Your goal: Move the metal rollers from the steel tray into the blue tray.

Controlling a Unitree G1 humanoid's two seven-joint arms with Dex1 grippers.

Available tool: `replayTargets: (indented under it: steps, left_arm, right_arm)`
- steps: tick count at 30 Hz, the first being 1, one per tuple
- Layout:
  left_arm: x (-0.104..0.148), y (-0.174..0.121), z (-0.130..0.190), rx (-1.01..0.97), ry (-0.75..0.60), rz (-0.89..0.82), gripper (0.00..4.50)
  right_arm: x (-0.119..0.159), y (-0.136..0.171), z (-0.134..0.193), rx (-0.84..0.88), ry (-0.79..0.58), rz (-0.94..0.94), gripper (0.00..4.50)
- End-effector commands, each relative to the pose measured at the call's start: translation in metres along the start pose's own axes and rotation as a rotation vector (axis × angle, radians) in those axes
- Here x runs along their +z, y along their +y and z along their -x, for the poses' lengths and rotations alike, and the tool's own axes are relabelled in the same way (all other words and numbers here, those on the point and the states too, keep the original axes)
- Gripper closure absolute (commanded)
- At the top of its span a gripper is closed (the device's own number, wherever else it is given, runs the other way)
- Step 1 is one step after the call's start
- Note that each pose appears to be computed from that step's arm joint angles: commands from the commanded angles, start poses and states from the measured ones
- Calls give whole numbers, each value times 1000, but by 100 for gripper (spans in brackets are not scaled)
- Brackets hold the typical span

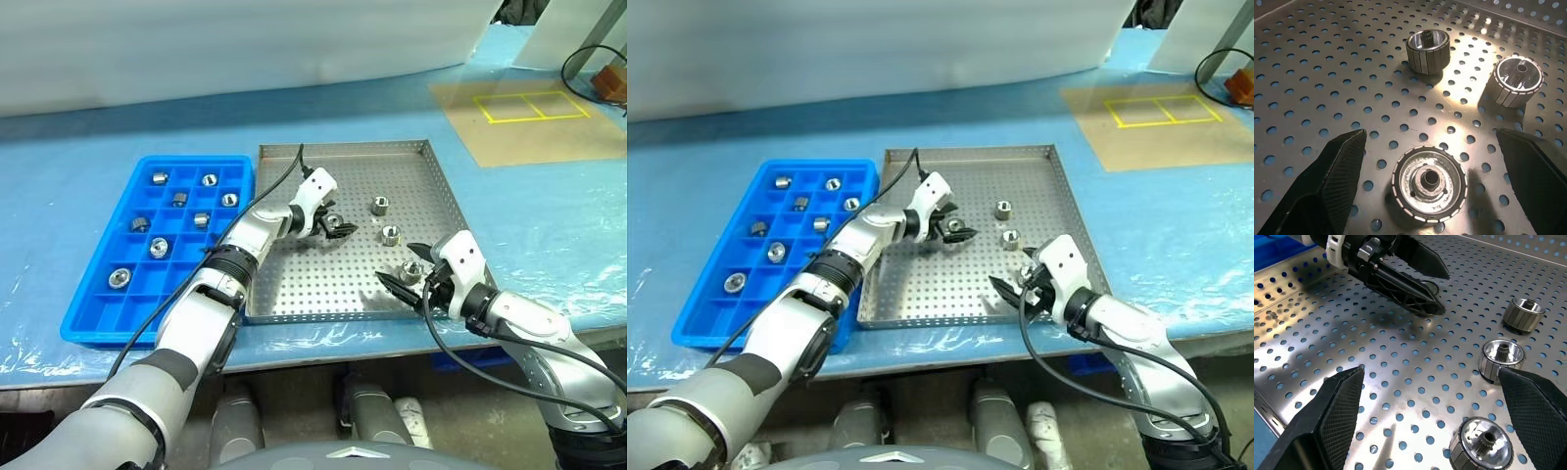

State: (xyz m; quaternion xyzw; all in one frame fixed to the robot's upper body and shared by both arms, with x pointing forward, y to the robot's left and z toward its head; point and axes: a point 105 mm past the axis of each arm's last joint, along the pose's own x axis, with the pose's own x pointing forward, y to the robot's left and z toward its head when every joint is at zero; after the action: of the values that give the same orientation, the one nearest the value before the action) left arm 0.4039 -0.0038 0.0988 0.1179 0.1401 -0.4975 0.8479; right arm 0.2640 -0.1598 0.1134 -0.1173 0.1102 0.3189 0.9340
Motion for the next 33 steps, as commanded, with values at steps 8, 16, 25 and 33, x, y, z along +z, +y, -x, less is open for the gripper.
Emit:
replayTargets:
  steps: [8, 16, 25, 33]
  left_arm:
    - [3, 4, -3, 26, 47, -51, 41]
    - [1, 6, -1, 50, 39, -40, 277]
    - [14, 12, 16, 136, -61, 26, 276]
    - [34, 15, 58, 343, -228, 100, 276]
  right_arm:
    - [11, 1, 8, -34, -42, 25, 0]
    - [13, 0, 2, -12, -43, 33, 0]
    - [21, 0, -15, 72, -64, 53, 0]
    - [28, 6, -41, 201, -81, 81, 0]
